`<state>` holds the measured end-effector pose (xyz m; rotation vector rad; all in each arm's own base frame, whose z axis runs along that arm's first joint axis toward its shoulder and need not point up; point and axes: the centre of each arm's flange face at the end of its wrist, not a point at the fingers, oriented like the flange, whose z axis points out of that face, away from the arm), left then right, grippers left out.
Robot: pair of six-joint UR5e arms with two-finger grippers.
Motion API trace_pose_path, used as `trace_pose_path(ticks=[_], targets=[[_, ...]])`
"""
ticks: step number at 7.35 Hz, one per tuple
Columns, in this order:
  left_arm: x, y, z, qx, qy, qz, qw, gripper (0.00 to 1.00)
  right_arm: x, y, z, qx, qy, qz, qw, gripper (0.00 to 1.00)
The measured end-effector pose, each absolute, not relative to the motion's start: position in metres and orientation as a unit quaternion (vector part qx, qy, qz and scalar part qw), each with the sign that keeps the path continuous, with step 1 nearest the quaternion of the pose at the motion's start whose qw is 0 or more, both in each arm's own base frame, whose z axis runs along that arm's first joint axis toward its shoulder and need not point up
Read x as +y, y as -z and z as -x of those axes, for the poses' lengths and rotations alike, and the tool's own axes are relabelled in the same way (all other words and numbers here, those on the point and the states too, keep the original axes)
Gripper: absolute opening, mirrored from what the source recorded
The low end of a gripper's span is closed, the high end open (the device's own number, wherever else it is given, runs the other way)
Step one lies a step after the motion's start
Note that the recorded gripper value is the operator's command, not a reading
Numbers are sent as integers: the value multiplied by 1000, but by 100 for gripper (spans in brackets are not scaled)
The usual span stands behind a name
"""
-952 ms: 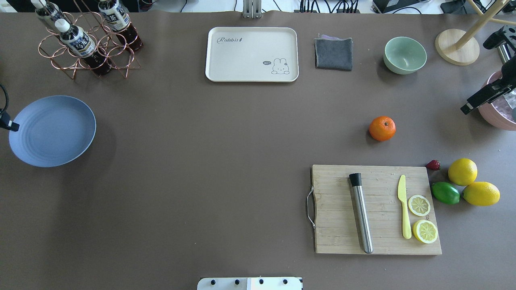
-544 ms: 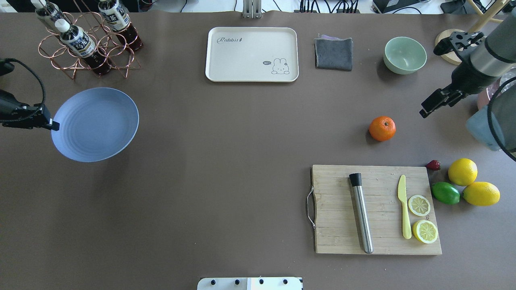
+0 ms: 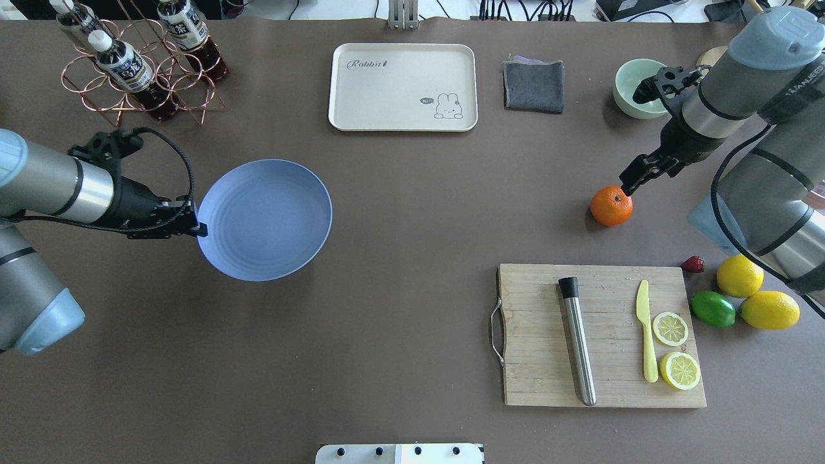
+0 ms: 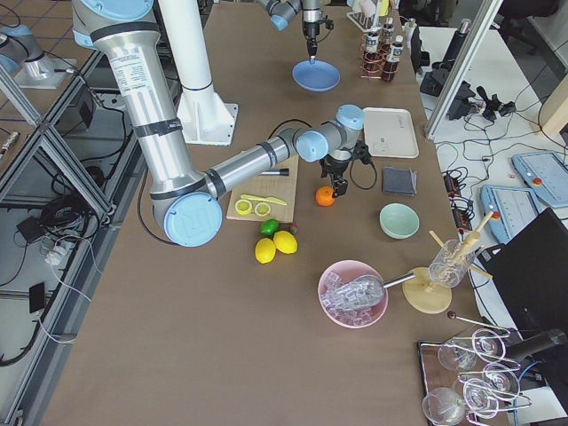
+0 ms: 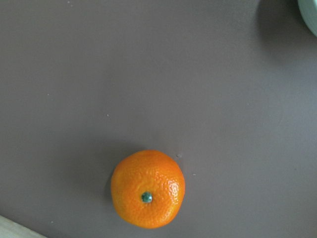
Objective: Pick orange to plate
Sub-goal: 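Push the blue plate inward with the left gripper while the right descends to the orange, then grasp the orange with the right gripper, carry it over the plate while left withdraws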
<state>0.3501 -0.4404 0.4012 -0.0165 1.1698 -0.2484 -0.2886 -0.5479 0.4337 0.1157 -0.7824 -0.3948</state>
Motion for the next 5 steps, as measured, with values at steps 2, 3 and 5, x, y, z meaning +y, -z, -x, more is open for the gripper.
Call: trace_pose_path(ticks=[2,3,5], targets=[[-414,-362,-419,547,135,5,826,0,-553,-453,304,-388,168,-69,904,100],[-397,-345,-450,543,141,1,828,0,-553,-457,309,-389,162,-69,904,100],[-358,-312,-509,534,146,3,833,0,-550,-461,322,-382,149,-67,910,100]])
